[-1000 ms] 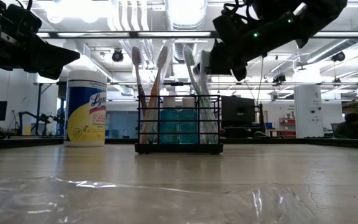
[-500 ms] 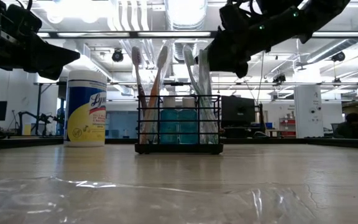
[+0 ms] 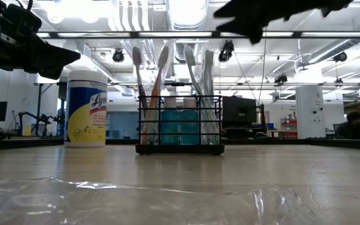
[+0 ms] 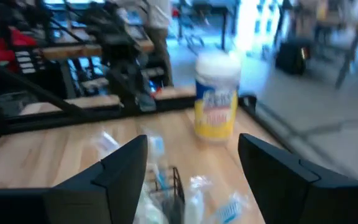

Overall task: Pick & Place toothbrushing station
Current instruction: Put the purple toothbrush into the wire organizer

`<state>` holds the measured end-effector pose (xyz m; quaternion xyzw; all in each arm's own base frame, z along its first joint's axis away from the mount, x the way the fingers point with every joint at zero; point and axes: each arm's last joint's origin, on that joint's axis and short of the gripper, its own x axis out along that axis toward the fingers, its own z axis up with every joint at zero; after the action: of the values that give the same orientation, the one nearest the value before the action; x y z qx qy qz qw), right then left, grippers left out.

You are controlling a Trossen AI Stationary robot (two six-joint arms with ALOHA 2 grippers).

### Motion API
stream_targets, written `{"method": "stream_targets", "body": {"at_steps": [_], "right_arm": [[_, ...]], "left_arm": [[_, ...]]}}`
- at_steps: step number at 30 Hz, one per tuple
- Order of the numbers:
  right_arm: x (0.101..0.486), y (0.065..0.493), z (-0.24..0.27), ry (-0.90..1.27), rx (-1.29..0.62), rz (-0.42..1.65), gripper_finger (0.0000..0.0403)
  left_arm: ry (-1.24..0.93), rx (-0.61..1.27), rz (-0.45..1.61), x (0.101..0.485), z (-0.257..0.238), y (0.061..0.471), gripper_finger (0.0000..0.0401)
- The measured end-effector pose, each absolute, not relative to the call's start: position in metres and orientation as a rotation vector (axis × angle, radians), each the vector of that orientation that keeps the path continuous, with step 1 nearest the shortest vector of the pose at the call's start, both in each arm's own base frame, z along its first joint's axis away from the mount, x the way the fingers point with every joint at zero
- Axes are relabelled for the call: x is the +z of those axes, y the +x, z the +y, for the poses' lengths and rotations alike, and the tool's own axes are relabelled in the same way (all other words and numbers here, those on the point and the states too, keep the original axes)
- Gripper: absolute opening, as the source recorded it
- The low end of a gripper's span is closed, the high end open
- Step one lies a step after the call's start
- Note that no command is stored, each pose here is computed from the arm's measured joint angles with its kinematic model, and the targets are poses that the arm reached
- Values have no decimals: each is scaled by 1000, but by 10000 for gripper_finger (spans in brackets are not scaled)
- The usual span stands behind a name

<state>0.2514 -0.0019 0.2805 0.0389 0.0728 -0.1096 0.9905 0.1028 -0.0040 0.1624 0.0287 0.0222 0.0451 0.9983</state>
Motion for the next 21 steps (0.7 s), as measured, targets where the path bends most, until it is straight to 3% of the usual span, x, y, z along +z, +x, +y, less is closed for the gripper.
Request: {"method": "stream_targets", "body": {"at_steps": [7, 17, 21], "right_arm": [[297, 209, 17, -30, -122, -28, 186], [245, 149, 16, 59, -82, -197, 44], [224, 137, 14, 40, -85, -202, 12]], "left_arm": [[43, 90, 46, 162, -4, 103, 12], [8, 87, 57, 161, -4, 103, 12], [-46, 91, 48, 162, -4, 103, 12]]}}
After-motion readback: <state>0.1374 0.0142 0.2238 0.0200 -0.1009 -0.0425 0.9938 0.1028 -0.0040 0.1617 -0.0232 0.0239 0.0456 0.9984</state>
